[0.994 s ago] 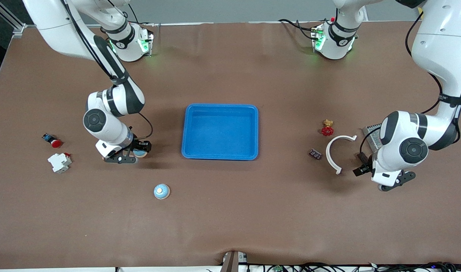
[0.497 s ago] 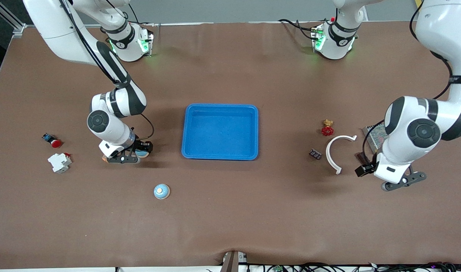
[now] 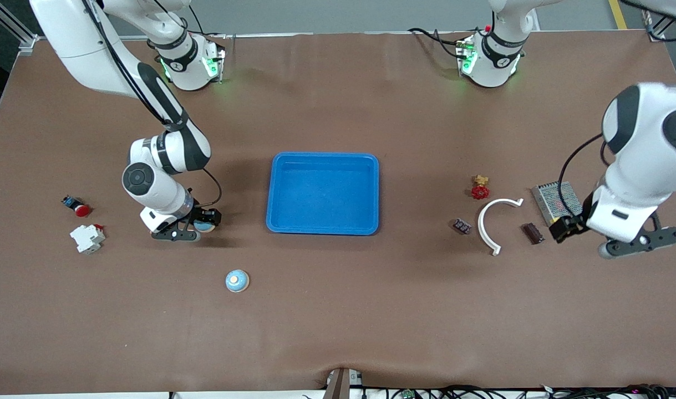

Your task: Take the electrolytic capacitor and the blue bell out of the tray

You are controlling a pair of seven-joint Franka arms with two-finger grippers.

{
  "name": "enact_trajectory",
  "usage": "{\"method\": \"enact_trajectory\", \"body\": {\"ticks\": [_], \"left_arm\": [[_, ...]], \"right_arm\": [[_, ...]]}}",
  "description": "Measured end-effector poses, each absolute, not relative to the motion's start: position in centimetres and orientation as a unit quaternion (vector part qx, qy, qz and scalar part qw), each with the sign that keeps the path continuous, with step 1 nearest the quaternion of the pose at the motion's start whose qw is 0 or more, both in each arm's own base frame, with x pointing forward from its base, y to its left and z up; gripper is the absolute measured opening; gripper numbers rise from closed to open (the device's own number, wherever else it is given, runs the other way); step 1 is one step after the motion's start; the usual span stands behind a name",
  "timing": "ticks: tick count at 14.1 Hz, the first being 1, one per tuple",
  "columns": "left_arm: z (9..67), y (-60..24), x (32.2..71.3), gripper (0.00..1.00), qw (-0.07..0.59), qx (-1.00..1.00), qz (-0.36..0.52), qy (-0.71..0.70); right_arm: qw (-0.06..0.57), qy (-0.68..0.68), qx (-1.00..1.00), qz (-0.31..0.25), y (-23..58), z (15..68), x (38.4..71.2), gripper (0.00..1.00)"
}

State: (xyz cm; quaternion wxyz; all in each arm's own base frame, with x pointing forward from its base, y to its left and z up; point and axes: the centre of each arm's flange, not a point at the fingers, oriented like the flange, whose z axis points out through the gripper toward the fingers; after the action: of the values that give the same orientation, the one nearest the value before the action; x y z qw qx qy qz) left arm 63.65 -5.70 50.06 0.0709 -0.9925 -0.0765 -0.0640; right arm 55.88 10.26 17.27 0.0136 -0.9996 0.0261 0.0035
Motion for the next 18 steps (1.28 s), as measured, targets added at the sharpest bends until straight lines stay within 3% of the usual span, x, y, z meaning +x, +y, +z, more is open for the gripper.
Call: {"method": "enact_trajectory", "body": {"ticks": [1, 2, 5, 9, 18], "left_arm": [[52.3, -6.3, 62.7, 1.00, 0.072, -0.994, -0.047, -0.069], [54.5, -6.6, 61.9, 1.00, 0.067, -0.995, -0.035, -0.065], [59.2, -7.1, 59.9, 1.00, 0.047, -0.997, -0.028, -0.057], [62.9, -7.5, 57.1, 1.00, 0.039, -0.998, -0.028, -0.032], [66.7, -7.3, 52.5, 1.00, 0.035, -0.999, -0.021, -0.003]], "right_arm": [[0.014, 0.026, -1.000, 0.003, 10.2, 17.3, 55.9, 0.98], [0.014, 0.026, -1.000, 0.003, 10.3, 17.3, 55.9, 1.00], [0.010, 0.023, -0.999, 0.021, 10.6, 18.7, 56.3, 1.00], [0.002, 0.021, -0.999, 0.040, 11.0, 24.5, 58.0, 1.00], [-0.004, 0.039, -0.998, 0.047, 10.1, 35.0, 62.1, 1.00]]}}
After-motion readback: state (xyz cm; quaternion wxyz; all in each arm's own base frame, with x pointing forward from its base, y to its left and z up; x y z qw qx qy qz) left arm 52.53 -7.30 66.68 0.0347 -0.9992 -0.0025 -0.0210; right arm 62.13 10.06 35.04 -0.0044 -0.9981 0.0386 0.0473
